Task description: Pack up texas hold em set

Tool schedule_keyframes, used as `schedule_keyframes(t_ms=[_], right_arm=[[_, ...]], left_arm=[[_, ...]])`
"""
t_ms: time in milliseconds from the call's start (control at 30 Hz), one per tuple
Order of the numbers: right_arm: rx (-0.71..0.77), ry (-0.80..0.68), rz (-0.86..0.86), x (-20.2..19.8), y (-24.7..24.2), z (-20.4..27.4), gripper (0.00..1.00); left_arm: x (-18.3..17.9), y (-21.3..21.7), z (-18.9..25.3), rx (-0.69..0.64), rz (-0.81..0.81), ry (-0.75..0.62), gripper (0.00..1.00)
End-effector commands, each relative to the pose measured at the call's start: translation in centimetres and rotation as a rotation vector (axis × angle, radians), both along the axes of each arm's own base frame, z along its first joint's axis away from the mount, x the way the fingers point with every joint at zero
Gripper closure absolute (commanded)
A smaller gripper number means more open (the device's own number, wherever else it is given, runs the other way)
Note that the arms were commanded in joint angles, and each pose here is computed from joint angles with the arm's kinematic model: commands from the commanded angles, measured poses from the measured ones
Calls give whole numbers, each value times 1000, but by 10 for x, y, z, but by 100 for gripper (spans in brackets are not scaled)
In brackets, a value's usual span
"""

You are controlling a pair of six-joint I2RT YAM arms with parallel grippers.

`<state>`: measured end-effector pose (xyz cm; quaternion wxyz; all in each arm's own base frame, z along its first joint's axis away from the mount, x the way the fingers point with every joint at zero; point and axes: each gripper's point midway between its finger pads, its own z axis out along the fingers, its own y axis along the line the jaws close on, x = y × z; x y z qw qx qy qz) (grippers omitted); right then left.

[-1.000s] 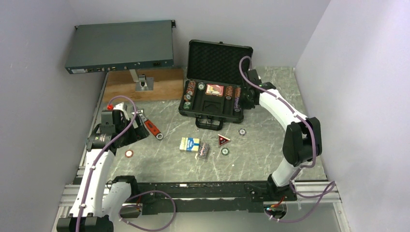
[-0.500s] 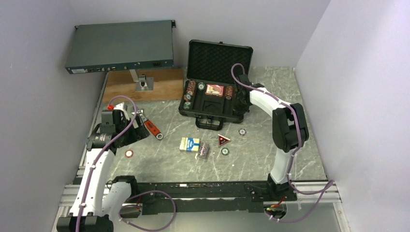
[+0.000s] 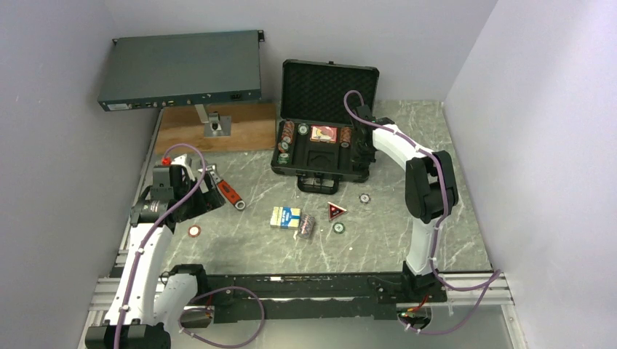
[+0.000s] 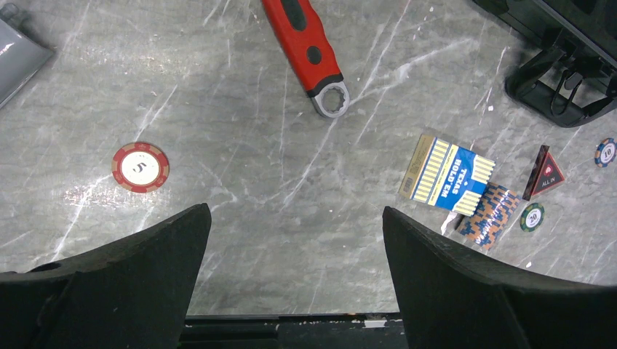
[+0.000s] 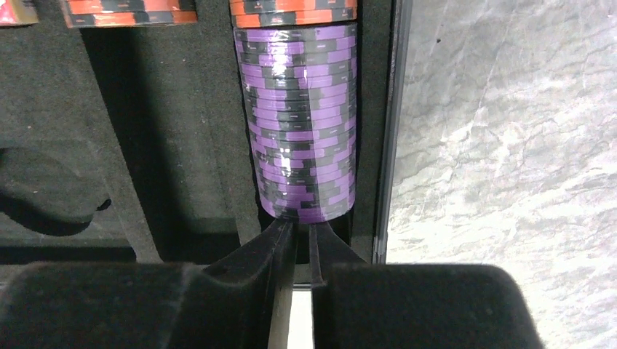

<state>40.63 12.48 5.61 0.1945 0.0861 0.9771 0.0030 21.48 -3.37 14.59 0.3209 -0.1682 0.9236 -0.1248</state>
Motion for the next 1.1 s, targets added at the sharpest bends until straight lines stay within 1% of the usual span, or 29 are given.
schedule_keyframes(t_ms=[0, 100, 133, 233, 433, 600, 767, 867, 1000, 1067], right_arm=[[44, -183, -5, 21, 1, 55, 82], [75, -181, -13, 6, 2, 68, 66], [85, -178, -14, 0, 2, 72, 58], [115, -177, -23, -17, 3, 85, 50], [182, -195, -48, -50, 7, 103, 40], [206, -194, -67, -72, 9, 106, 30], [218, -185, -81, -92, 13, 108, 26], [226, -189, -87, -105, 14, 109, 26], [252, -217, -111, -120, 10, 107, 20], [258, -212, -116, -126, 9, 101, 12]], left_arm=[[7, 1, 8, 0, -1, -42, 6], [7, 0, 9, -4, -5, -46, 5], [7, -1, 9, -5, -8, -48, 5], [7, -1, 10, -5, -10, -50, 5], [7, 0, 10, 2, -6, -51, 5], [7, 1, 11, 5, -2, -58, 5], [7, 1, 10, 12, -5, -57, 5], [8, -4, 8, 10, -36, -52, 5], [10, -18, 4, 30, -111, -36, 4], [11, -25, 5, 64, -155, -52, 2]])
